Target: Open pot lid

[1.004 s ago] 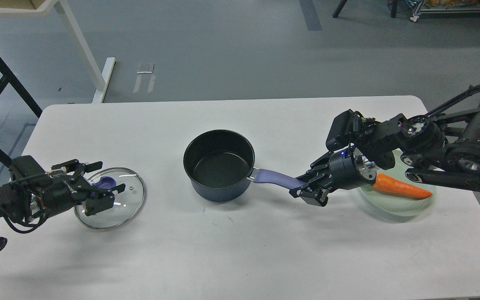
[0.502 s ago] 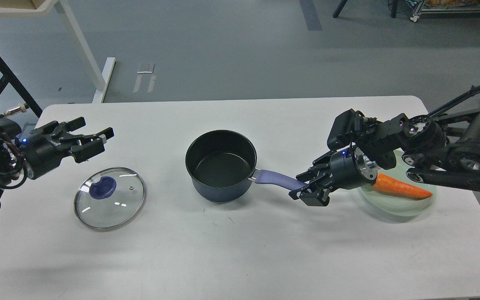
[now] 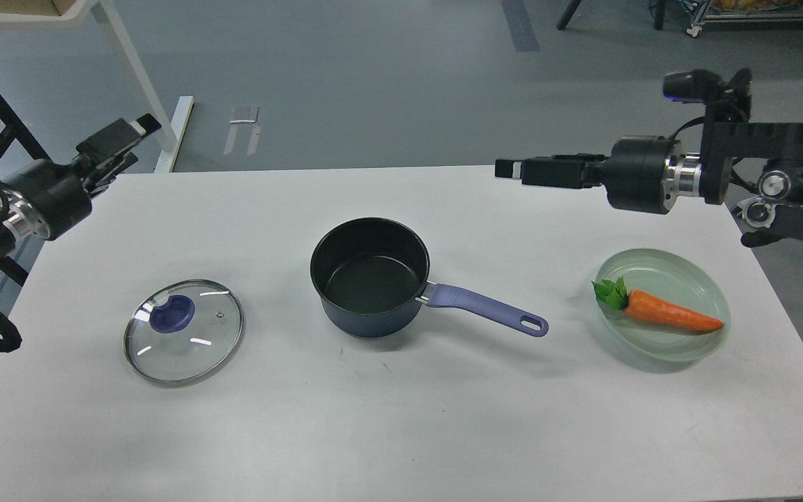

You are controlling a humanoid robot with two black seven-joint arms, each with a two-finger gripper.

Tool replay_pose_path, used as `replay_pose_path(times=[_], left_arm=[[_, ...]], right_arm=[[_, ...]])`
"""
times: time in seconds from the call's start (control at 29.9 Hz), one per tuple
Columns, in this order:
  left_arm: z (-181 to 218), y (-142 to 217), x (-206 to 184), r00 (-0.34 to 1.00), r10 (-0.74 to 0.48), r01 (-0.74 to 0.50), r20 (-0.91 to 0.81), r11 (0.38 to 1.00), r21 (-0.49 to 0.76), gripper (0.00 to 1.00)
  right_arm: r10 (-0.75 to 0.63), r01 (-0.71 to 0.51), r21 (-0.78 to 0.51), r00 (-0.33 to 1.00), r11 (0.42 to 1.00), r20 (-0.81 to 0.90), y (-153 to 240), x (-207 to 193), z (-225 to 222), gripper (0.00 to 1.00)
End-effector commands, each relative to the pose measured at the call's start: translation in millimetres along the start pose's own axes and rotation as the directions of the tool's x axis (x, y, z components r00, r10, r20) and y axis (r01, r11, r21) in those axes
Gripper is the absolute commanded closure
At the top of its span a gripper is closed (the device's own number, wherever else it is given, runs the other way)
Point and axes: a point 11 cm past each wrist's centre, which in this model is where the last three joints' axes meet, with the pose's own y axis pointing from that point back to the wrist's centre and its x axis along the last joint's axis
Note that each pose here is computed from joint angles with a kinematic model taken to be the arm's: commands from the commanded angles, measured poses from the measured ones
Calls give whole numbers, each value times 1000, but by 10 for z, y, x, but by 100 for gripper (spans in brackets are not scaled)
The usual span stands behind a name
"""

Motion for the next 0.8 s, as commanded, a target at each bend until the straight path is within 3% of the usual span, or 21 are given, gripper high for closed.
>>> replay_pose_path(times=[0.0,0.17,0.33,0.54,0.77], left_arm=[[-57,-44,26,965,93,-96,-245,995,2,1],[-403,-122,-267,897,124,-110,-424,992,59,1],[-558,-184,-619,798,44,-45,-601,999,14,1],[-533,-307,-896,710,2,-51,-704,998,-48,1],[-523,-331,-934,697,-10,-49,-717,997,-61,1]], right_arm=[[201,-212,1,929,977,309,171,128,200,2],[356,-391,-101,664,915,657,358,-67,650,1],[391,-451,-186,419,873,820,439,-473,1044,1],[230,-440,-81,297,894,927,322,-749,1123,1],[207,-458,-78,238,885,949,198,-888,1126,1]])
